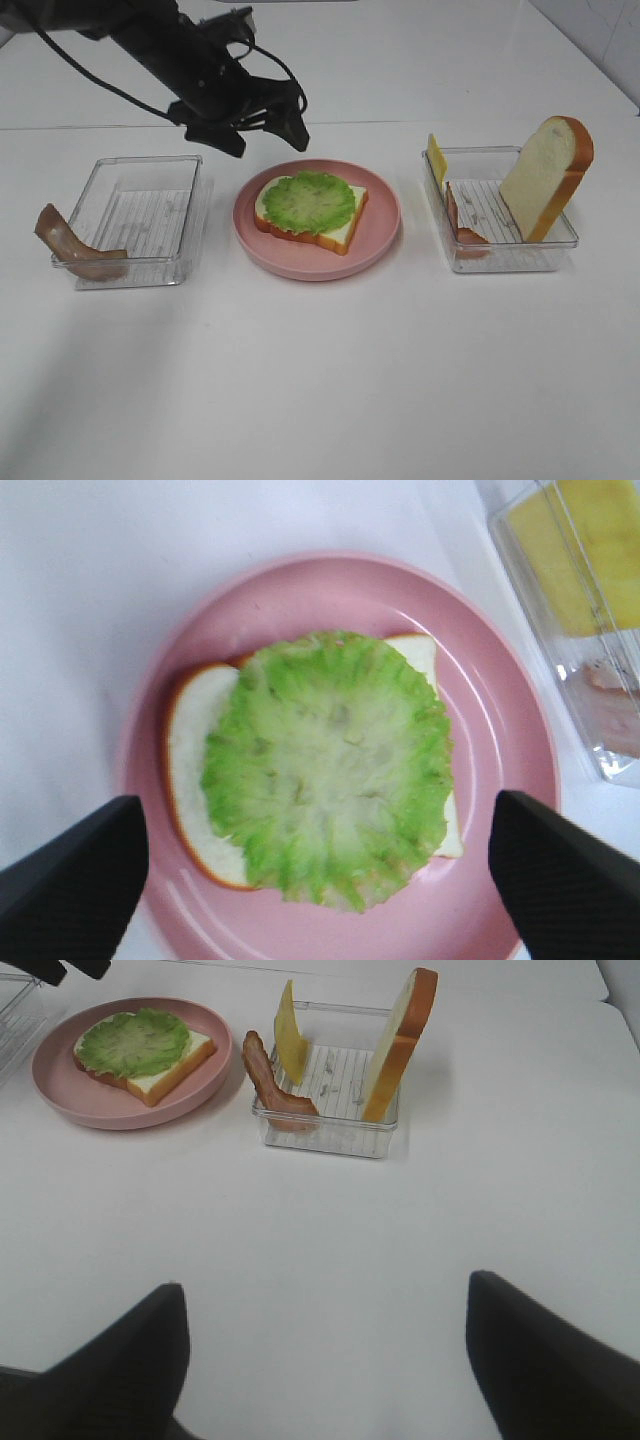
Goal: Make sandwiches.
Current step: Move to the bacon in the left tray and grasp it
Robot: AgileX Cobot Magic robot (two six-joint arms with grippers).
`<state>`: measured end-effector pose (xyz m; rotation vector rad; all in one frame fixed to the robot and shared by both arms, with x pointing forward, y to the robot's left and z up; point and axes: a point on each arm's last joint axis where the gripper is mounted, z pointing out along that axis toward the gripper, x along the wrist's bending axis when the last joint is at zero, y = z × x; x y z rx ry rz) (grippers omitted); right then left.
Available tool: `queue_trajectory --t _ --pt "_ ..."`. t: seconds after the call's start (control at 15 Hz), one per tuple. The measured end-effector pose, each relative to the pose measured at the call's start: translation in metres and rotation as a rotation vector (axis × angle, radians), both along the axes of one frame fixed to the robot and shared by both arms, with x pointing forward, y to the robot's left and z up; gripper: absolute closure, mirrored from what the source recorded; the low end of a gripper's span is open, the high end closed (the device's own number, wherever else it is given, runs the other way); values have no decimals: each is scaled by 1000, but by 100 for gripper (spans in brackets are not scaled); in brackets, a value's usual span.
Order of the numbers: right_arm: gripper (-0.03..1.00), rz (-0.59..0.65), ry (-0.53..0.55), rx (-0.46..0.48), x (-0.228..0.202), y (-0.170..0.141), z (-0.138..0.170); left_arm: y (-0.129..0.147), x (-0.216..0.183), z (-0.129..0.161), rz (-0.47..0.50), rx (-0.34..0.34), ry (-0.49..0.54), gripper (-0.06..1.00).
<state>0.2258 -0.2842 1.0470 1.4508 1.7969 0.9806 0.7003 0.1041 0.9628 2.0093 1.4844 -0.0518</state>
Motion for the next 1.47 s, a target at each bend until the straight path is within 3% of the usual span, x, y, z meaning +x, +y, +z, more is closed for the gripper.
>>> queue_trajectory --t 0.13,0.67,0.8,0.93,1.13,1.47 --pt "24 0 0 0 0 0 0 19 -4 36 2 42 -55 8" --pt "24 0 0 0 0 0 0 115 -49 154 138 80 -40 7" --pt "24 0 0 0 0 0 0 143 -66 178 221 144 -45 7" --pt "24 0 0 0 0 0 0 145 -67 180 233 160 -50 7" --pt "24 0 0 0 0 0 0 156 -88 184 285 240 -44 7" --pt "24 0 0 0 0 0 0 162 -139 142 270 297 135 7"
